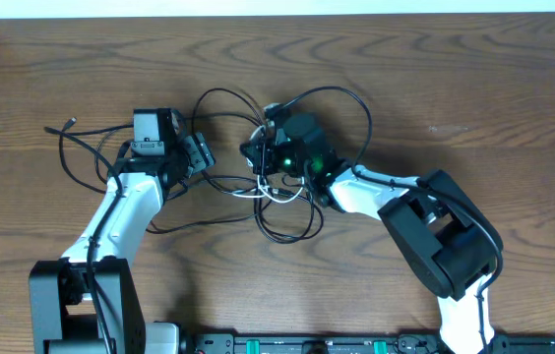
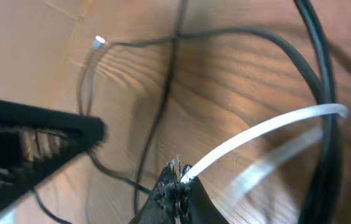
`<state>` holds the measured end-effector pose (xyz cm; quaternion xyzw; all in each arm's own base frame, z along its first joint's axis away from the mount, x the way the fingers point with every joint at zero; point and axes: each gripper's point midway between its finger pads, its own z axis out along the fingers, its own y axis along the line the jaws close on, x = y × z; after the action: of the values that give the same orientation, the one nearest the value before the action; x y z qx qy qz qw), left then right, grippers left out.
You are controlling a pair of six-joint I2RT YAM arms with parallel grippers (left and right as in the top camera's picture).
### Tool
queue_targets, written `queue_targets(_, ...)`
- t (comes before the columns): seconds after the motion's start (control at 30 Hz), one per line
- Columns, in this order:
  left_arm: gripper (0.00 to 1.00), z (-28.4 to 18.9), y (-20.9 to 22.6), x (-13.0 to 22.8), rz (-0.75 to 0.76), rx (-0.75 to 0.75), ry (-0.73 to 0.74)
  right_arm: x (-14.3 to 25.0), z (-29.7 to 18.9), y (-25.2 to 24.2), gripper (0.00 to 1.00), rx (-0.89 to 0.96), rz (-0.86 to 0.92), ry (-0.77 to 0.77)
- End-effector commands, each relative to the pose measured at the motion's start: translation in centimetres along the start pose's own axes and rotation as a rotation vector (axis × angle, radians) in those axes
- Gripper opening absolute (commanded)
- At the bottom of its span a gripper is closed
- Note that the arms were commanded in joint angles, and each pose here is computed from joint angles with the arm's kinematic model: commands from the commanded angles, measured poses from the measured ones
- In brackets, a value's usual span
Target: Untangle cables
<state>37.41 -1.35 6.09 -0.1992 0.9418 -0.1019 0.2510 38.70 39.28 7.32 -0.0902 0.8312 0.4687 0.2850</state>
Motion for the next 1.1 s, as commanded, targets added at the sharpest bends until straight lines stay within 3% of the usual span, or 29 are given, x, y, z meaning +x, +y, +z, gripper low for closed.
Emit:
queue_targets(0.0, 0.79, 0.4, 0.4, 0.5, 0.008, -0.014, 0.017, -2.8, -2.4, 3.7, 0.01, -0.167, -0.046, -0.001)
queue_targets(0.27, 0.78, 0.4, 0.4, 0.5, 0.008, -0.014, 0.016, -10.0, -11.1, 10.6, 0.01, -0.315, -0.149, -0.112)
queue_targets(0.6, 0.79, 0.4, 0.3, 0.5, 0.008, -0.013, 0.015, -17.8, -23.2, 17.5, 0.01, -0.303, -0.385, -0.472)
queue_targets(0.83, 0.79, 0.4, 0.0, 0.5, 0.041, 0.008, 0.016, -17.9, -23.6, 16.6, 0.01, -0.229, -0.37, -0.466)
queue_targets(0.9, 0.79, 0.3, -1.2, 0.7, 0.116, 0.076, 0.029, -17.4, -23.1, 15.9, 0.01, -0.2, -0.355, -0.43)
queue_targets(1.07, 0.79, -2.4, -9.1, 2.0, 0.352, 0.564, 0.059, -15.1, -22.1, 15.0, 0.01, -0.198, -0.36, -0.305)
